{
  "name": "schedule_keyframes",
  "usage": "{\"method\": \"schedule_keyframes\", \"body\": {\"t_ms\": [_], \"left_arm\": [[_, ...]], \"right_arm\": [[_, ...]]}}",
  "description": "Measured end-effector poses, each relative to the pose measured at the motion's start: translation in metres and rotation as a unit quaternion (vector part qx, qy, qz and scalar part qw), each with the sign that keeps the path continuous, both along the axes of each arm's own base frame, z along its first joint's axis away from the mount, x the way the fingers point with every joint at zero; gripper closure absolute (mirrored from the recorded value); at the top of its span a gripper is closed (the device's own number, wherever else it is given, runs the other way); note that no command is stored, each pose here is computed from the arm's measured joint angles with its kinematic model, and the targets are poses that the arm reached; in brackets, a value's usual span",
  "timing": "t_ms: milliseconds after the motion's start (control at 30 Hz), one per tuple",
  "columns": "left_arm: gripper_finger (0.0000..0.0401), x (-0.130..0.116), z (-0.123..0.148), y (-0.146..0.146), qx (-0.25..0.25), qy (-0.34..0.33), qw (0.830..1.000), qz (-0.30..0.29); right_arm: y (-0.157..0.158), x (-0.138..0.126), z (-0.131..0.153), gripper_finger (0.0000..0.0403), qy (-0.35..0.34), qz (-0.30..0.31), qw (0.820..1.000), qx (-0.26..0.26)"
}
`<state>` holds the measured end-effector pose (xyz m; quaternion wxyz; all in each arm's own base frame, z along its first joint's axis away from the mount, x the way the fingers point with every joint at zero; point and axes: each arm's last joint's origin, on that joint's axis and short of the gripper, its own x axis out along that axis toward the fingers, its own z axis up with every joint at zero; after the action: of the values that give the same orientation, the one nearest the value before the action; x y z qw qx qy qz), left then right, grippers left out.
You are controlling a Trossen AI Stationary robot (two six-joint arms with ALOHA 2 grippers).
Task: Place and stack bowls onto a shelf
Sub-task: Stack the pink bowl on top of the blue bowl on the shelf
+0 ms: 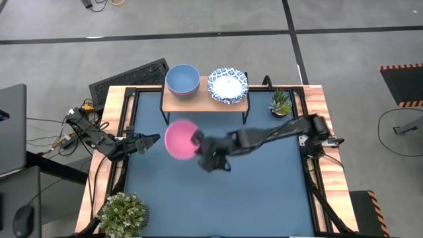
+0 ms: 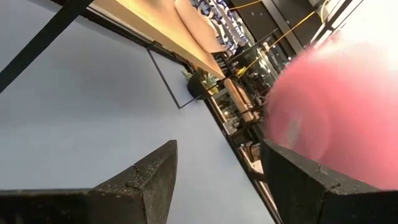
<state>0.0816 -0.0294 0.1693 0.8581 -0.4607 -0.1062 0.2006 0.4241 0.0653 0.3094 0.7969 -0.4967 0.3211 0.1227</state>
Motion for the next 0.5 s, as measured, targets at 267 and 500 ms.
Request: {"method": "schedule_keyframes", "body": {"t_ms": [267, 500], "left_arm": [[0.0187, 0.0, 0.0, 0.0, -0.002, -0.002, 1.0, 0.004], [0.0187, 0.0, 0.0, 0.0, -0.011, -0.005, 1.0, 0.005]], "right_arm": [[-0.086, -0.024, 0.107, 0.0376, -0.161, -0.126, 0.979, 0.019], [-0.159, -0.003, 0.127, 0.0376, -0.186, -0.187, 0.965, 0.015]]}}
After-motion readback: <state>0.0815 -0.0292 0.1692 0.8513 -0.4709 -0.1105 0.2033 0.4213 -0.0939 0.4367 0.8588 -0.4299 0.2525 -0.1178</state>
